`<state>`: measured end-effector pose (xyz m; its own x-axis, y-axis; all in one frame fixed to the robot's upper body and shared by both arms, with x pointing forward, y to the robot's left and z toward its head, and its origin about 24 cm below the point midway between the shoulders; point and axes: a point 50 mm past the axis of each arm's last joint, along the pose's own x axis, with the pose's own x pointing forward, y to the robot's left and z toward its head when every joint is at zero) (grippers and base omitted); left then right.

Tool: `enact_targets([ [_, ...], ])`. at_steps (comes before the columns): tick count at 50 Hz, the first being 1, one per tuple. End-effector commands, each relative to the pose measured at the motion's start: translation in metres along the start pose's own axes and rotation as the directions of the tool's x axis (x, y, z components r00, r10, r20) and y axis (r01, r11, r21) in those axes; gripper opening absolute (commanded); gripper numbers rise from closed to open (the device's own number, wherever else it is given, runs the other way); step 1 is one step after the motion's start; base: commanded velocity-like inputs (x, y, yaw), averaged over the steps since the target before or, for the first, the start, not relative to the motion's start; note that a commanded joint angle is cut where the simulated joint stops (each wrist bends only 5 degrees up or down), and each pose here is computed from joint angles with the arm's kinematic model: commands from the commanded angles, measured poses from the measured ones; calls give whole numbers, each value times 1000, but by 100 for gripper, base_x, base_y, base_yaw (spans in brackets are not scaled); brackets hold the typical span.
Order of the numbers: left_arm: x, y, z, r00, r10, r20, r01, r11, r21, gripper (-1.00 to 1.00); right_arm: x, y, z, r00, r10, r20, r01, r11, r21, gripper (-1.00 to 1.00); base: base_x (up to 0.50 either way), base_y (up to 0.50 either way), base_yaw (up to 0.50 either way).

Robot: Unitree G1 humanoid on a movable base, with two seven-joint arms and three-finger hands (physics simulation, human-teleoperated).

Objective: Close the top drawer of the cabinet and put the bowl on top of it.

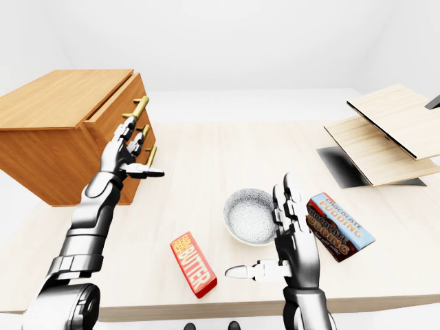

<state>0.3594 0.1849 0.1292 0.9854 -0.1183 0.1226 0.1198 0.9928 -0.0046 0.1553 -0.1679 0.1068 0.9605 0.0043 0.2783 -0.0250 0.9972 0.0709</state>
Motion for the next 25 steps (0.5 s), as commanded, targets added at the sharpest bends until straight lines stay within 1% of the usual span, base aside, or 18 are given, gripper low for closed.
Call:
enact_targets([
  [1, 10, 7, -4, 998, 21, -51, -22, 1000, -22, 100, -1, 0, 1, 1000, 3, 1, -3, 1000, 2, 100, 0, 0, 0],
  [8, 13, 14, -1, 998, 35, -50, -37, 998, -46, 100, -1, 0, 0, 1000, 3, 0, -3, 1000, -1, 100, 0, 0, 0],
  [18, 14, 21, -3, 997, 51, -55, -54, 997, -61, 100, 0, 1, -2, 1000, 5, -10, -5, 1000, -4, 100, 0, 0, 0],
  [25, 13, 28, 1, 996, 68, -53, -72, 995, -68, 100, 0, 1, -3, 1000, 7, -13, -7, 1000, -5, 100, 0, 0, 0],
])
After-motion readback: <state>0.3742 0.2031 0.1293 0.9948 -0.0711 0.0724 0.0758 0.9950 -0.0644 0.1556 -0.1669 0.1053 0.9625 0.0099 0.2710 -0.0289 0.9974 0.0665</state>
